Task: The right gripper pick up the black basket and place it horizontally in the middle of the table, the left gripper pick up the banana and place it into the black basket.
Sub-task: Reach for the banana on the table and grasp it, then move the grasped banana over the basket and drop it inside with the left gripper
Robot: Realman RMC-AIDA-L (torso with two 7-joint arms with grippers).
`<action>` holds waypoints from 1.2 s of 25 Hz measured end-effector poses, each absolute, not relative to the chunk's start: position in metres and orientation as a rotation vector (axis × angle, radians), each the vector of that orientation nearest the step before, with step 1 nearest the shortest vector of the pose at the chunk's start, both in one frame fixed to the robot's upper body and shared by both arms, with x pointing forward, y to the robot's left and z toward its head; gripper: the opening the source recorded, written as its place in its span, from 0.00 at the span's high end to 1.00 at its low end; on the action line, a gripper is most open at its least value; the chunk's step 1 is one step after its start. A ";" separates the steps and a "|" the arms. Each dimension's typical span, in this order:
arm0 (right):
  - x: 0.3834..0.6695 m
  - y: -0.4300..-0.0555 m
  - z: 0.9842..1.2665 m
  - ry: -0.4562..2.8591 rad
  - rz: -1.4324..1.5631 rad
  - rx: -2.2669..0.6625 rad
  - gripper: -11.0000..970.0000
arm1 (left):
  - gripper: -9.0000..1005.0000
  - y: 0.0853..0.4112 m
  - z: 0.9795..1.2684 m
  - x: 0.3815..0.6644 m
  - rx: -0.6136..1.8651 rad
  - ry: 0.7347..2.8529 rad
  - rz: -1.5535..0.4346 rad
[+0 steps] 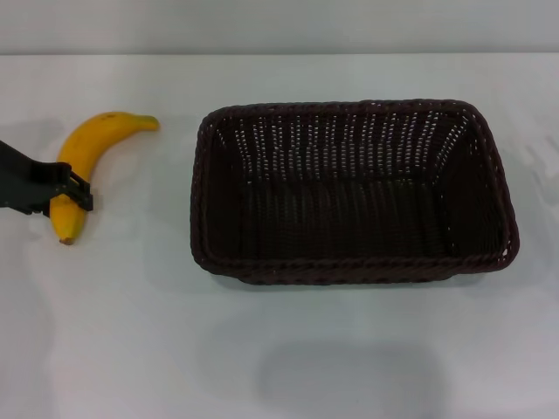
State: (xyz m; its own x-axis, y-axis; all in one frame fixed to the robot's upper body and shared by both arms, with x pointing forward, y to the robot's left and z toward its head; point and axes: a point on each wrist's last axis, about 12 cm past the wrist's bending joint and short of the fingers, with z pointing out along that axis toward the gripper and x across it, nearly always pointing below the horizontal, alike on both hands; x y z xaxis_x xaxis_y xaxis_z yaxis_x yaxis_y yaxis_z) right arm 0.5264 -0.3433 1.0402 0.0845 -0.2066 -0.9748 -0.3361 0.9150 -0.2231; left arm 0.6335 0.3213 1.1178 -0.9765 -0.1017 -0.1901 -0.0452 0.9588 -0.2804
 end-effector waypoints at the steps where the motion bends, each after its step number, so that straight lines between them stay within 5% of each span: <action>1: 0.526 -0.343 1.040 1.499 0.102 -0.446 0.65 | 0.47 0.321 1.118 0.634 -0.101 2.904 -0.407; 8: 0.525 -0.345 1.040 1.500 0.098 -0.445 0.65 | 0.50 0.321 1.155 0.646 -0.003 2.814 -0.379; 21: 0.522 -0.344 1.042 1.470 0.112 -0.446 0.65 | 0.50 0.269 1.296 0.645 0.409 2.487 -0.297; 30: 0.520 -0.343 1.043 1.457 0.122 -0.445 0.65 | 0.45 0.199 1.305 0.637 0.806 2.447 -0.587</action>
State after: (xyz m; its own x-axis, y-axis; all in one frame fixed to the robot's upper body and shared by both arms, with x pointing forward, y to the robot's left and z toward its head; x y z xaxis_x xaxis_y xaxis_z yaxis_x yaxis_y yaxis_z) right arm 0.5196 -0.3425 1.0427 0.1236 -0.1860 -0.9747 -0.3454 0.9128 -0.2180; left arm 0.6368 0.1995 1.3052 -0.7034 0.4239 -0.5705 0.6366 0.7327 -0.2405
